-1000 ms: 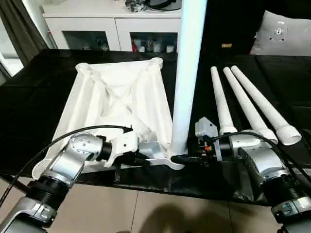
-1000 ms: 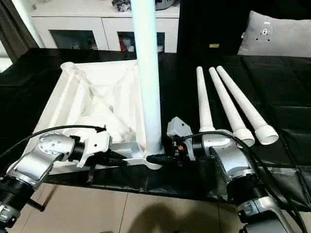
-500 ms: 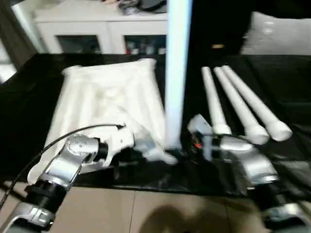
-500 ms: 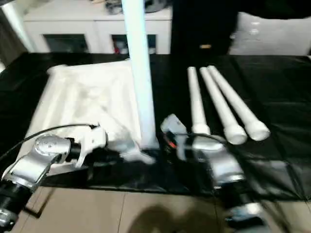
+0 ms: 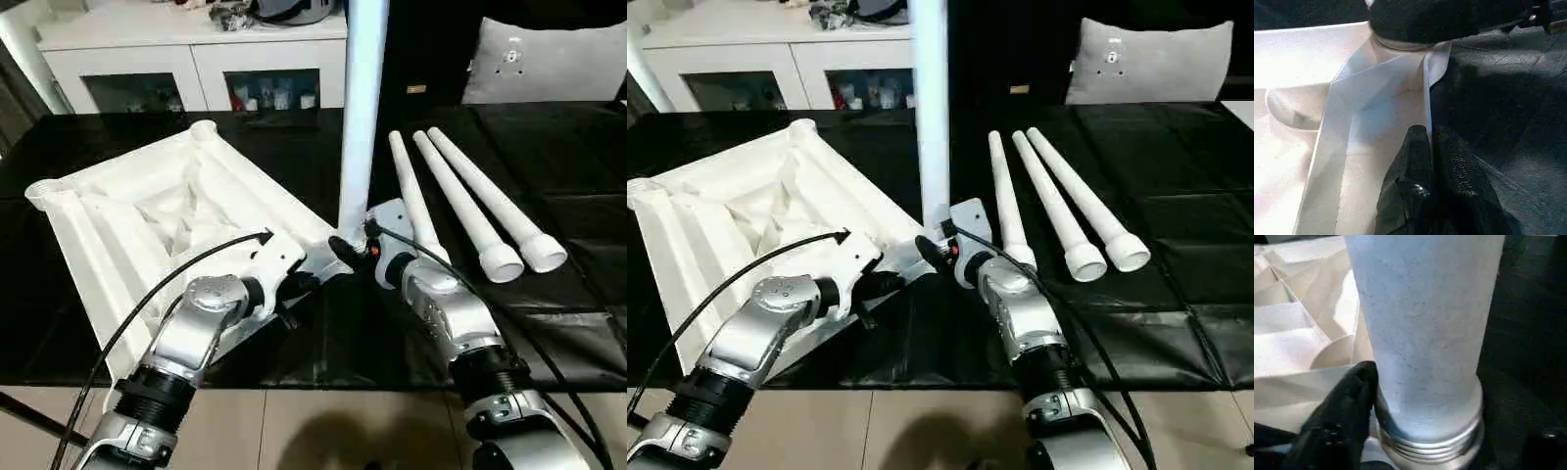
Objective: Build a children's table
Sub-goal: Rotate leg to tighten
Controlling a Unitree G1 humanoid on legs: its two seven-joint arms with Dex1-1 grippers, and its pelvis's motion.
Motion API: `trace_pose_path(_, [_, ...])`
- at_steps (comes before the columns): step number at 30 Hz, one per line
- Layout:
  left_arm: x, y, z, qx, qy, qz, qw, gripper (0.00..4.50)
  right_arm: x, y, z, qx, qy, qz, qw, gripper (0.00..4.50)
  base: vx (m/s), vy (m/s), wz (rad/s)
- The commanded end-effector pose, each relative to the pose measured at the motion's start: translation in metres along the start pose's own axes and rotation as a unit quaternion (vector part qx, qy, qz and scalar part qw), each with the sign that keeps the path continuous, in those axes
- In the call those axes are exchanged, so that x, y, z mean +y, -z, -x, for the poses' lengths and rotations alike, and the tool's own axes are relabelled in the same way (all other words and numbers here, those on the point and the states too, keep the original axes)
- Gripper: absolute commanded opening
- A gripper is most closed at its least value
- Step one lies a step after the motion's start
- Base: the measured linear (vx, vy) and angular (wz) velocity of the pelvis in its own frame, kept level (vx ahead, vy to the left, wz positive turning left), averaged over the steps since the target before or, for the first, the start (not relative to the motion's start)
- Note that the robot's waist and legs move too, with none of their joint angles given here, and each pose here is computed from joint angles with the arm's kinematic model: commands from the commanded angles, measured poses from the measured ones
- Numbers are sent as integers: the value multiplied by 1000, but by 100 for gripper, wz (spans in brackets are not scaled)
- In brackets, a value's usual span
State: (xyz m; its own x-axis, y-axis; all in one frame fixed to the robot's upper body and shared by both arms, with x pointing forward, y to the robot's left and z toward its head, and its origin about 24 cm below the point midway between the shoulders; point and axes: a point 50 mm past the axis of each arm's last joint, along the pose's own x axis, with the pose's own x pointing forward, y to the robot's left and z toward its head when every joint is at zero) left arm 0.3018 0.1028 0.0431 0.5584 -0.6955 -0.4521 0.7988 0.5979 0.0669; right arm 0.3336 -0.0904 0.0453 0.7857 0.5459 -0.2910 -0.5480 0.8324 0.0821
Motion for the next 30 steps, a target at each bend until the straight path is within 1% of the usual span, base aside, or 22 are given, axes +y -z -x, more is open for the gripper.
trace_pose_path(1, [4,-23,-1,-31,-3,-51,998,0,15,13,-3,22,-40,-14,999,372,0,0,0])
trace_pose_path(3, [8,-23,0,-29,-12,-63,998,0,12,13,1,17,-44,0,999,383,0,0,0])
trace_pose_path(4, [10,-23,0,-29,-17,-68,997,0,10,12,4,12,-43,-1,999,397,0,0,0])
trace_pose_path(5, [12,-23,0,-28,-23,-72,997,0,9,10,7,4,-43,-6,999,397,0,0,0])
trace_pose_path(6, [16,-23,0,-26,-33,-79,996,0,5,10,11,5,-33,12,999,409,0,0,0])
trace_pose_path(7, [16,-23,0,-26,-33,-79,996,0,5,10,11,5,-33,12,999,421,0,0,0])
trace_pose_path(8, [19,-24,-1,-26,-41,-80,996,0,2,9,15,-5,-27,21,999,428,0,0,0])
trace_pose_path(10, [24,-25,-3,-27,-51,-83,995,0,-3,8,21,-9,-26,14,1000,447,0,0,0])
trace_pose_path(12, [27,-26,-5,-32,-60,-83,994,0,-10,6,26,-16,-10,23,1000,447,0,0,0])
trace_pose_path(14, [33,-30,-9,-39,-73,-90,993,0,-14,0,32,-33,-1,35,999,447,0,0,0])
trace_pose_path(16, [35,-32,-11,-46,-81,-91,991,0,-15,-2,35,-40,-1,39,998,447,0,0,0])
trace_pose_path(17, [40,-37,-13,-63,-99,-83,990,0,-16,-8,39,-60,11,36,998,447,0,0,0])
trace_pose_path(18, [42,-39,-13,-69,-102,-77,989,0,-17,-10,40,-67,16,33,997,447,0,0,0])
trace_pose_path(20, [45,-40,-12,-73,-110,-71,989,55,-19,-13,41,-80,29,29,996,450,0,0,0])
trace_pose_path(22, [46,-41,-12,-78,-113,-69,988,59,-20,-16,41,-94,40,25,994,450,0,0,0])
trace_pose_path(24, [48,-44,-11,-92,-129,-71,985,86,-18,-18,41,-100,42,23,994,450,0,0,0])
trace_pose_path(25, [49,-48,-11,-112,-145,-54,982,86,-15,-18,39,-98,41,27,994,450,0,0,0])
trace_pose_path(28, [50,-49,-8,-125,-154,-32,980,104,-12,-18,36,-90,40,34,995,450,0,0,0])
trace_pose_path(30, [51,-46,-1,-124,-162,-27,979,104,-7,-16,33,-75,30,41,996,450,0,0,0])
